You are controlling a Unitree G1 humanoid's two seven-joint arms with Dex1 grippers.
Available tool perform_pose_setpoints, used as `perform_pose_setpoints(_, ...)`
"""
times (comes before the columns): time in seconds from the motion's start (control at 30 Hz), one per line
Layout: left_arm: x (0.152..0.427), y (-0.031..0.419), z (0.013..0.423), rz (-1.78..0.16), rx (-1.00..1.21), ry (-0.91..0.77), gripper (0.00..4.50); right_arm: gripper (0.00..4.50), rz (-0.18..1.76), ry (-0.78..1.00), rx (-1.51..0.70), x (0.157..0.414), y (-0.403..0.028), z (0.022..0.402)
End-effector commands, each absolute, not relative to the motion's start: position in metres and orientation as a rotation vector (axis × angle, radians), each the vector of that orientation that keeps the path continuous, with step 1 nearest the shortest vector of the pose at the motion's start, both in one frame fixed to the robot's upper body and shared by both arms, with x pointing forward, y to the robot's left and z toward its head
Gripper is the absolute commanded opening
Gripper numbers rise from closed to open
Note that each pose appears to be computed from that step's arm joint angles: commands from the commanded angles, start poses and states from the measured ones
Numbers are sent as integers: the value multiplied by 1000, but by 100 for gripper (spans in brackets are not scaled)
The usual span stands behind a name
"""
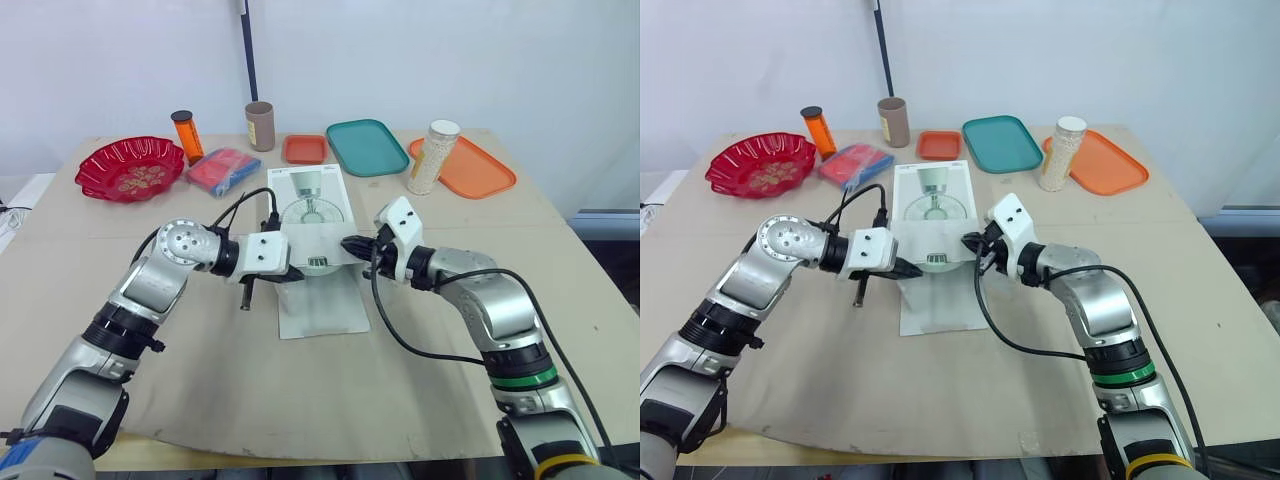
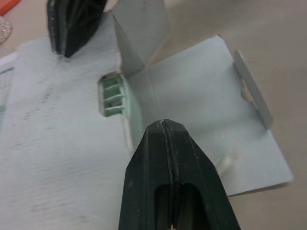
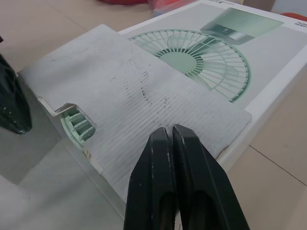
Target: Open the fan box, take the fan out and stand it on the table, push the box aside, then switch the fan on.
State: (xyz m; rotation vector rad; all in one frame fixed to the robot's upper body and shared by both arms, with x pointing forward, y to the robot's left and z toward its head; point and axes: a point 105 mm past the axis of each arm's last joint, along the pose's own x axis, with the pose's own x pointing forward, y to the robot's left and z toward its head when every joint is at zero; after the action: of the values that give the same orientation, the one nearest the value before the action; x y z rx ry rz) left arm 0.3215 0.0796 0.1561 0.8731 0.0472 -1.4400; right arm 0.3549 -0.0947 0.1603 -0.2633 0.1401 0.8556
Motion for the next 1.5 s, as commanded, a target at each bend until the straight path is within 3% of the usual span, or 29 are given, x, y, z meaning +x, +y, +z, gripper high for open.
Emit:
perform_pose_setpoints(0.03,309,88,165,-1473,934,29,0,12,857,223,-259,352,-96,141)
perform_pose_setpoints(0.3,301,128,153,-1428,998,170,0,12,871,227,-262,353,-92,140)
perform_pose_setpoints(0.6,329,156,149,-1229,982,220,0,12,882,226,-260,354,-89,139)
perform_pose_setpoints(0.87,346,137,145,-1109,770,117,0,12,883,221,-260,353,-90,141)
perform_pose_setpoints(1.03,340,132,122,-1097,679,139,0,12,881,224,-264,353,-92,141)
perform_pose_setpoints(1.5,346,132,117,-976,378,111,0,12,898,234,-265,350,-90,140)
